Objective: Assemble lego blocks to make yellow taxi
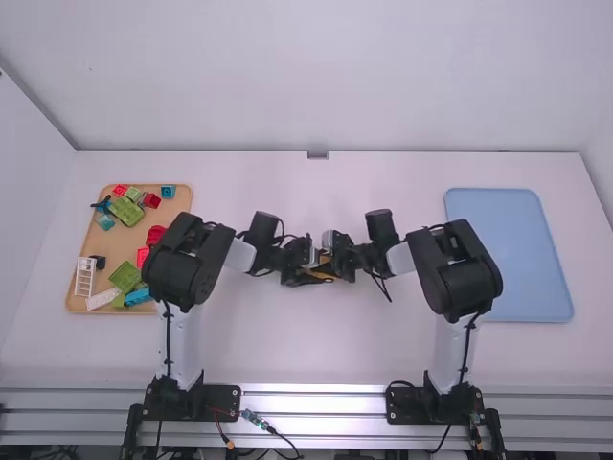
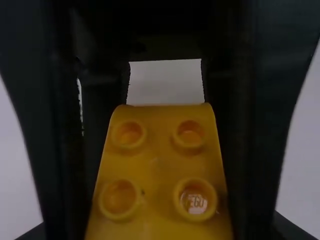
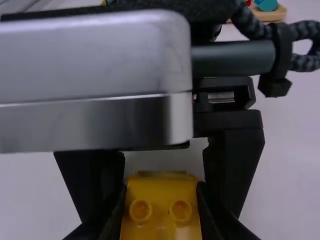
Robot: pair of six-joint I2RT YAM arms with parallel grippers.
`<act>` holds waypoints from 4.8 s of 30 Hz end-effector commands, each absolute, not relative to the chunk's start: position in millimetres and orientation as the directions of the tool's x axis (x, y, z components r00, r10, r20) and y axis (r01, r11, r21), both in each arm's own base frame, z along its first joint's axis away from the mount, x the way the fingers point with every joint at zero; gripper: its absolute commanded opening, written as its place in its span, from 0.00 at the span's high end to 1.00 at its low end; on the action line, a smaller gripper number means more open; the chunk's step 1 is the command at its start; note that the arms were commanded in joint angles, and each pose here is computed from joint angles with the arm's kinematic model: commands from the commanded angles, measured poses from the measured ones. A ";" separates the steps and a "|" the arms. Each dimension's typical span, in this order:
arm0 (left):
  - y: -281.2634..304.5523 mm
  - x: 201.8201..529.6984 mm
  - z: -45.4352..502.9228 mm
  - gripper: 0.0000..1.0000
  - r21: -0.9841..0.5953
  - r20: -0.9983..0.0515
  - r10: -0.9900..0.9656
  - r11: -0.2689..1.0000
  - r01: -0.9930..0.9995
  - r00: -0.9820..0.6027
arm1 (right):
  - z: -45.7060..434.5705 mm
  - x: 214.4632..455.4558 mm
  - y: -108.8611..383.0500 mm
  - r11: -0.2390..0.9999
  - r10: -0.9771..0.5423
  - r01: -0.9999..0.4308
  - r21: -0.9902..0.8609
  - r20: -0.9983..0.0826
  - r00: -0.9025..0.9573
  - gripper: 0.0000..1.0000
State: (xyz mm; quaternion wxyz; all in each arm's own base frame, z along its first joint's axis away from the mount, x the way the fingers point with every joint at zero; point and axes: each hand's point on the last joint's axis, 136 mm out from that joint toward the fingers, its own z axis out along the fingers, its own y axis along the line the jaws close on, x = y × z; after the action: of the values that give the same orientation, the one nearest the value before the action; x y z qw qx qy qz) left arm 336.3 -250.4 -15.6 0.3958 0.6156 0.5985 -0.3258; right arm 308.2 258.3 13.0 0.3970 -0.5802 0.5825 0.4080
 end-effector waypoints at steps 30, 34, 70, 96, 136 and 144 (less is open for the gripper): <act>-227.9 343.6 -49.1 0.98 0.059 -0.822 0.570 0.122 0.991 -0.021 | -51.7 306.3 250.9 0.092 -0.541 -0.982 0.164 -0.820 -0.187 1.00; -228.3 343.3 -49.2 0.98 0.059 -0.821 0.570 0.121 0.991 -0.021 | -51.7 308.9 245.5 0.074 -0.566 -0.983 0.166 -0.805 -0.179 1.00; -229.9 342.6 -49.0 0.98 0.057 -0.822 0.570 0.118 0.991 -0.021 | -44.0 313.0 243.9 0.102 -0.485 -0.984 0.147 -0.856 -0.178 1.00; -227.0 344.7 -52.7 0.98 0.064 -0.806 0.591 0.132 0.989 -0.027 | -37.8 314.0 246.4 0.095 -0.476 -0.986 0.140 -0.863 -0.168 0.76; -227.4 341.0 -53.6 0.98 0.046 -0.807 0.589 0.126 0.991 -0.037 | -3.7 316.7 242.4 0.075 -0.418 -0.994 0.082 -0.902 -0.106 0.59; -226.2 341.3 -53.9 0.98 0.043 -0.806 0.590 0.130 0.991 -0.042 | 4.5 321.5 236.3 0.077 -0.384 -0.994 0.081 -0.918 -0.105 0.57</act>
State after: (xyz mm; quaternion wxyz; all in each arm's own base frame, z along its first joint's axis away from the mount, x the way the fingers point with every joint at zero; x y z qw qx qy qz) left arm 346.6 -243.2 -15.9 0.3990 0.6036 0.6139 -0.3157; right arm 323.6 238.3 4.0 0.3843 -0.5541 0.6227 0.3969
